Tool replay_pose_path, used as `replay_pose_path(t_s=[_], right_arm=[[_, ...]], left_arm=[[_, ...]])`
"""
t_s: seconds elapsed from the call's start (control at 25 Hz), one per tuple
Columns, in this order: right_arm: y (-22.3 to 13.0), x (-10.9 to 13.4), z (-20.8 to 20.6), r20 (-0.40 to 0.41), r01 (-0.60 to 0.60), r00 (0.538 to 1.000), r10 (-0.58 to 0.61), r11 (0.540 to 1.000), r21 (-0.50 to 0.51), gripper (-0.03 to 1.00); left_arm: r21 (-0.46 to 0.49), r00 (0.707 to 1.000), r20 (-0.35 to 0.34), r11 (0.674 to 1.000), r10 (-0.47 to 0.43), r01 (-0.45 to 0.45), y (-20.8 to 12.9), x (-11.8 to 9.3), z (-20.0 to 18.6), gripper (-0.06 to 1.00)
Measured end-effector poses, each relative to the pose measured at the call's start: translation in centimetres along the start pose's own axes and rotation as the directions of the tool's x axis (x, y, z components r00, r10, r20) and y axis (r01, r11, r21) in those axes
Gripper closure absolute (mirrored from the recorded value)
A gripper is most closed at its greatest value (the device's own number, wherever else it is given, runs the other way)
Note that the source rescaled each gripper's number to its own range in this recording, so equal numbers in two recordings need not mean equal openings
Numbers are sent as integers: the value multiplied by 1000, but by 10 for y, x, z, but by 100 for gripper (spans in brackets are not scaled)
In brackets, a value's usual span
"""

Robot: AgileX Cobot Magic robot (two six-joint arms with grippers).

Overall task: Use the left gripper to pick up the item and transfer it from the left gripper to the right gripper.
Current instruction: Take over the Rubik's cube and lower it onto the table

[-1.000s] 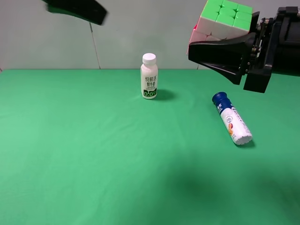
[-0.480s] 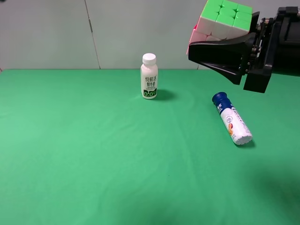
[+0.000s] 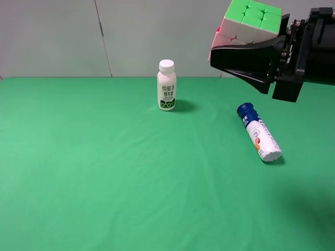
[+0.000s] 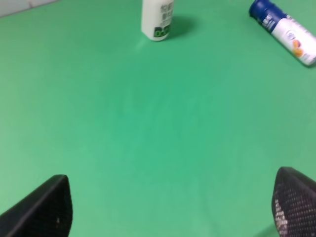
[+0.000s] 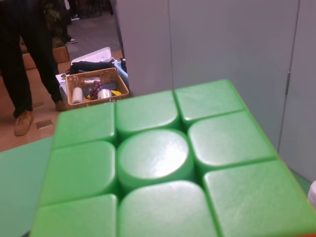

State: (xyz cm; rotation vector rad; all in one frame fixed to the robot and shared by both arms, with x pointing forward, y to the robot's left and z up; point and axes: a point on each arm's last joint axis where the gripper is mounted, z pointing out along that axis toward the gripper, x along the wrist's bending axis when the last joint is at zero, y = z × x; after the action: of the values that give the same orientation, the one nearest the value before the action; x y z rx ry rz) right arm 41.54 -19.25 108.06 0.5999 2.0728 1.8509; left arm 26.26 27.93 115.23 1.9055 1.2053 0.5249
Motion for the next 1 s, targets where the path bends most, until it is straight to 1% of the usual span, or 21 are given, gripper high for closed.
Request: replay_pose_path(t_s=[0.16, 0.2, 0.24, 0.32, 0.44, 0.52, 0.6, 0.76, 1.0], right_arm=[[0, 0, 0, 2, -3, 1000, 3, 1000, 1, 96], [0, 0, 0, 3, -4, 1000, 4, 1000, 1, 96], [0, 0, 0, 3, -4, 1000, 4, 1000, 1, 96], [0, -1, 0, 6, -4, 1000, 4, 1000, 2, 96], [0, -1, 0, 15, -4, 1000, 4, 1000, 5, 96], [-1, -2, 0, 24, -4, 1000, 4, 1000, 8, 96], [-1, -2, 0, 25, -5, 1000, 4, 1000, 9, 96], [-1, -2, 0, 27, -9, 1000, 9, 1000, 9, 96], [-1, -2, 0, 28, -12, 1000, 11, 1000, 9, 96]], left_arm=[[-28, 999, -41, 999, 17, -19, -37, 3, -1, 38], [-25, 998, -52, 999, 21, -22, -54, 4, 3, 38], [-25, 998, -52, 999, 21, -22, -54, 4, 3, 38], [-15, 998, -54, 1000, 21, -22, -70, 5, 10, 38], [32, 998, -57, 999, 19, -17, -92, 8, 28, 38], [59, 997, -71, 998, 22, -18, -103, 11, 38, 38], [76, 995, -90, 997, 30, -23, -109, 13, 45, 38], [70, 990, -131, 997, 45, -36, -109, 17, 44, 38], [69, 990, -132, 997, 40, -31, -109, 17, 44, 38]])
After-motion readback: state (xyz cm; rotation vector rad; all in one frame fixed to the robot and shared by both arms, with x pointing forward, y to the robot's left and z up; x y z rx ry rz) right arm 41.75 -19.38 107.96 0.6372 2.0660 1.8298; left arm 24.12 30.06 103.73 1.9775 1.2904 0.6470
